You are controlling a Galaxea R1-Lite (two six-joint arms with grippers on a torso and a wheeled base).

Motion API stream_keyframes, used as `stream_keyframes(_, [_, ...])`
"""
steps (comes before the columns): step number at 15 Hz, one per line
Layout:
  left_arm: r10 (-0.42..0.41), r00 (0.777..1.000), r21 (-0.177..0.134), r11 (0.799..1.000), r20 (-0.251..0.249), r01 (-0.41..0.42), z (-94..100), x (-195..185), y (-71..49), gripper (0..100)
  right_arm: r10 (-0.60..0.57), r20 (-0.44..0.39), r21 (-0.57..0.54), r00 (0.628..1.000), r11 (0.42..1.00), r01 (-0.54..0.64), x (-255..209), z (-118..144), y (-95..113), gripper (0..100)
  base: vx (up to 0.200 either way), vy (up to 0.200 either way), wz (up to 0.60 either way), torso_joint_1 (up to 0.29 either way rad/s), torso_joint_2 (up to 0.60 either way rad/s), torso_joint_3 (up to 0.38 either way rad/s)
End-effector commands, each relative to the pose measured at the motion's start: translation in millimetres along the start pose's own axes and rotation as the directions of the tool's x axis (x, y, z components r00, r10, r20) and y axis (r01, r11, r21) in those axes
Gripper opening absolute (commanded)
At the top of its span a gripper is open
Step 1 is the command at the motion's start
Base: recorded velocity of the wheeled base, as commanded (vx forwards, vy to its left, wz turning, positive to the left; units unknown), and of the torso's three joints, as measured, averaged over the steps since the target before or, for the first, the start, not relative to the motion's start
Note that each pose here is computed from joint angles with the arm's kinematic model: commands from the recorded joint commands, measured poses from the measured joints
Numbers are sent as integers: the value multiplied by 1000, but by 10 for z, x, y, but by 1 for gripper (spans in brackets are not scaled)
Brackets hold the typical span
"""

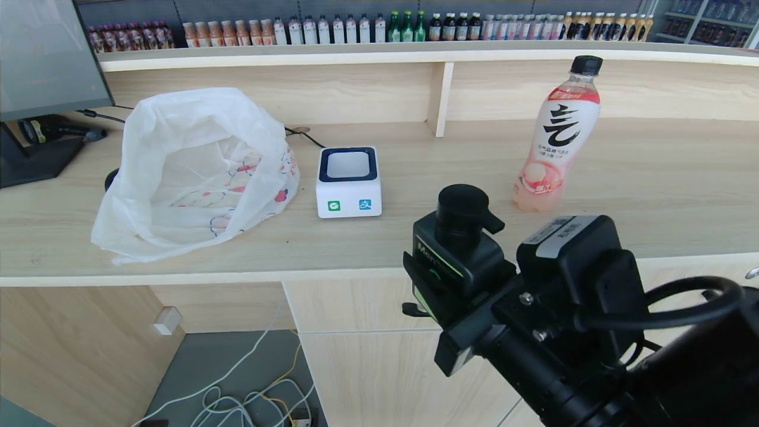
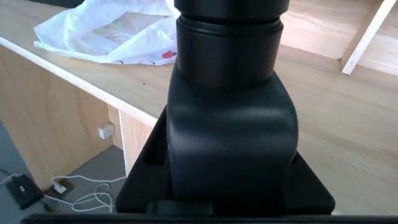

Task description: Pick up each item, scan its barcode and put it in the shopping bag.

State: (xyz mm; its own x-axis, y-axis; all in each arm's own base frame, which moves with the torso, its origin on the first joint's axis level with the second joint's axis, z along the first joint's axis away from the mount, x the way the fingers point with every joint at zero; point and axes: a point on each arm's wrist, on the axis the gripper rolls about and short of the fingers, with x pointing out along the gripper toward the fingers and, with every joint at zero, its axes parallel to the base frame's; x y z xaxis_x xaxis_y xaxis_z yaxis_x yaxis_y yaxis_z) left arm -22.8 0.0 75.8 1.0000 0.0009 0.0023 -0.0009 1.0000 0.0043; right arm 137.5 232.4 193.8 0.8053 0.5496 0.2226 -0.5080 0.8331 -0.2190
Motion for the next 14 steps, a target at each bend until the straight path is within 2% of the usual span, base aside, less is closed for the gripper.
stream_keyframes(1, [1,1000,0,1000,1,-1,0,0,0,100,11,-17,-51,1000,999,-12,-91,-62,-7,0,0,0,0,0,0,0])
stream_keyframes(3, [1,1000,0,1000,1,-1,0,0,0,100,10,-17,-144,1000,989,-12,-124,-73,-21,0,0,0,0,0,0,0])
stream_keyframes(6, [-1,1000,0,1000,1,1,0,0,0,100,-17,63,-262,998,965,33,-81,71,-44,0,0,0,0,0,0,0])
stream_keyframes(9, [1,1000,0,1000,1,-1,0,0,0,100,28,102,-350,994,937,9,-112,179,83,0,0,0,0,0,0,0])
stream_keyframes(14, [-1,1000,0,1000,1,1,0,0,0,100,79,150,-480,985,877,3,-168,271,179,0,0,0,0,0,0,0])
